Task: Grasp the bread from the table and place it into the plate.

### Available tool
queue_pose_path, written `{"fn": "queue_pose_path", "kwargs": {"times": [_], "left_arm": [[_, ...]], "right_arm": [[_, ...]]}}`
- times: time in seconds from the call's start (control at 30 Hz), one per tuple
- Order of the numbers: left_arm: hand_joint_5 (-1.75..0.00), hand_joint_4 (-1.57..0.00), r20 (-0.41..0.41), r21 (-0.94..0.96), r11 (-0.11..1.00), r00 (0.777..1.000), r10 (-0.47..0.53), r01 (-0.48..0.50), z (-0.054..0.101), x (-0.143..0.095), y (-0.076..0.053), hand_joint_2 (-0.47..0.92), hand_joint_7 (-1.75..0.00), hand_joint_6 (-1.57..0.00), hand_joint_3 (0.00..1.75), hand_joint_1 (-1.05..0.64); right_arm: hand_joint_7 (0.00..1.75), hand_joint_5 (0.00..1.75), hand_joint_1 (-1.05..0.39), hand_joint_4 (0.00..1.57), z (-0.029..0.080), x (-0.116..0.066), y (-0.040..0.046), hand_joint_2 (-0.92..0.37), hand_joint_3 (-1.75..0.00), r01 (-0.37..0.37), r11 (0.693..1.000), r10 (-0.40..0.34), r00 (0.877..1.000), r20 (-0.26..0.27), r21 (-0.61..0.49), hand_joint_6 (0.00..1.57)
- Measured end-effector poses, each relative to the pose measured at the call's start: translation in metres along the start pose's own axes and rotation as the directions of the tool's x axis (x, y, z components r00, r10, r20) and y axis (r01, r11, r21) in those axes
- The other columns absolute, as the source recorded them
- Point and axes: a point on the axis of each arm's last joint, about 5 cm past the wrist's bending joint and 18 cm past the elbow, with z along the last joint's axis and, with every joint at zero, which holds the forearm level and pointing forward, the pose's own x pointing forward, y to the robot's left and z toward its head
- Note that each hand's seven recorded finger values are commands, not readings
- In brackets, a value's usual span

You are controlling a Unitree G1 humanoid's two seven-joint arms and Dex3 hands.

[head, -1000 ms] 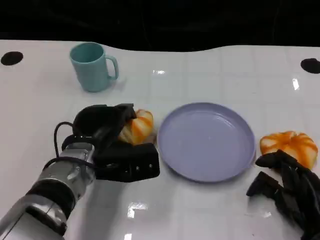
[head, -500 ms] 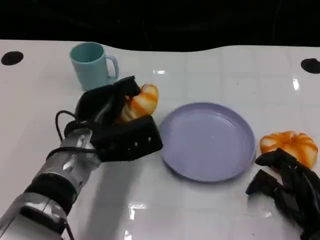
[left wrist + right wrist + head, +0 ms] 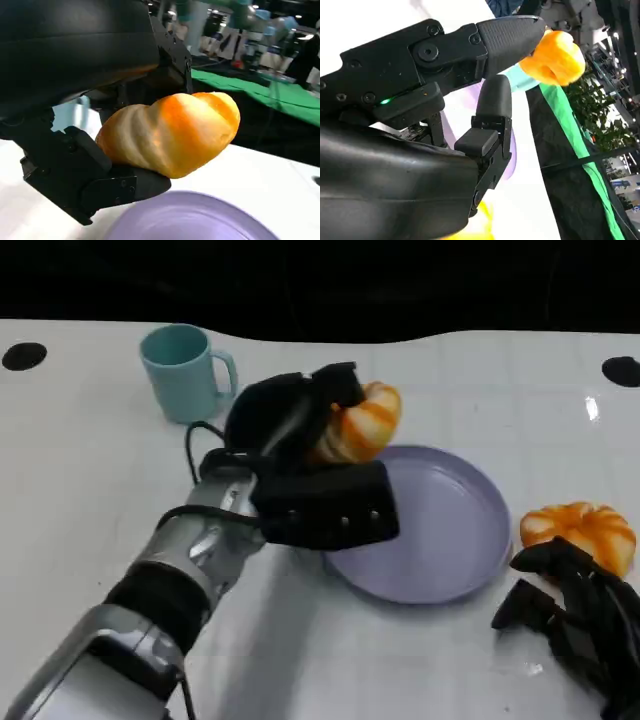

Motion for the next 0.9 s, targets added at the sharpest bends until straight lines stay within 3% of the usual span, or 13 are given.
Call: {"fn": "queue_pose_path", "kwargs": {"times": [0.17,0.27,0.4,0.67,0.7,0.77,0.83,0.9], "left_arm": [[-1.75,-0.88,0.026,0.006,0.997,0.996,-0.082,0.082,0.011,0.004,-0.008,0.53,-1.75,-0.62,1.04,-0.18],[-1.75,-0.87,0.036,0.028,0.992,0.991,-0.125,0.124,0.017,0.005,-0.016,0.54,-1.42,-0.69,1.03,-0.2],[-1.75,-0.88,0.04,0.046,0.984,0.984,-0.172,0.17,0.022,0.007,-0.02,0.55,-1.56,-0.69,1.06,-0.2],[-1.75,-0.8,0.031,0.08,0.967,0.969,-0.246,0.243,0.026,0.013,-0.019,0.6,-1.52,-0.68,0.92,-0.19],[-1.54,-0.65,0.03,0.08,0.966,0.968,-0.249,0.246,0.026,0.013,-0.019,0.71,-1.11,-0.6,0.68,-0.25],[-0.77,-0.44,0.022,0.088,0.947,0.949,-0.313,0.31,0.025,0.014,-0.017,0.88,-0.33,-0.5,0.42,-0.43],[-0.38,-0.36,0.009,0.121,0.908,0.915,-0.404,0.4,0.023,0.015,-0.015,0.91,-0.08,-0.42,0.4,-0.61],[-0.27,-0.3,-0.006,0.151,0.883,0.894,-0.448,0.444,0.021,0.015,-0.014,0.92,-0.02,-0.38,0.42,-0.7]], "right_arm": [[1.16,1.58,-0.56,0.63,0.0,0.0,0.0002,-0.92,-0.17,0.0,1.0,0.0,1.0,0.0,-0.004,0.65],[1.18,1.59,-0.54,0.63,0.0,0.0,0.0003,-0.92,-0.2,-0.003,1.0,0.003,1.0,-0.001,-0.009,0.64],[1.19,1.59,-0.53,0.63,0.0,0.0,0.0004,-0.92,-0.2,-0.004,1.0,0.004,1.0,-0.001,-0.009,0.63],[1.2,1.6,-0.53,0.63,0.0,0.0,0.0,-0.92,-0.2,-0.012,1.0,0.012,1.0,0.0,-0.003,0.63],[1.2,1.6,-0.53,0.64,0.0,0.0,0.0,-0.92,-0.2,-0.013,1.0,0.013,1.0,0.0,-0.003,0.63],[1.21,1.61,-0.53,0.64,0.0,0.0,0.0,-0.92,-0.19,-0.013,1.0,0.013,1.0,0.0,-0.001,0.63],[1.21,1.61,-0.53,0.64,0.0,0.0,0.0,-0.92,-0.18,-0.013,1.0,0.013,1.0,0.0,0.0,0.64],[1.21,1.61,-0.53,0.65,0.0,0.0,0.0001,-0.92,-0.17,-0.012,1.0,0.012,1.0,0.0,0.0,0.64]]}}
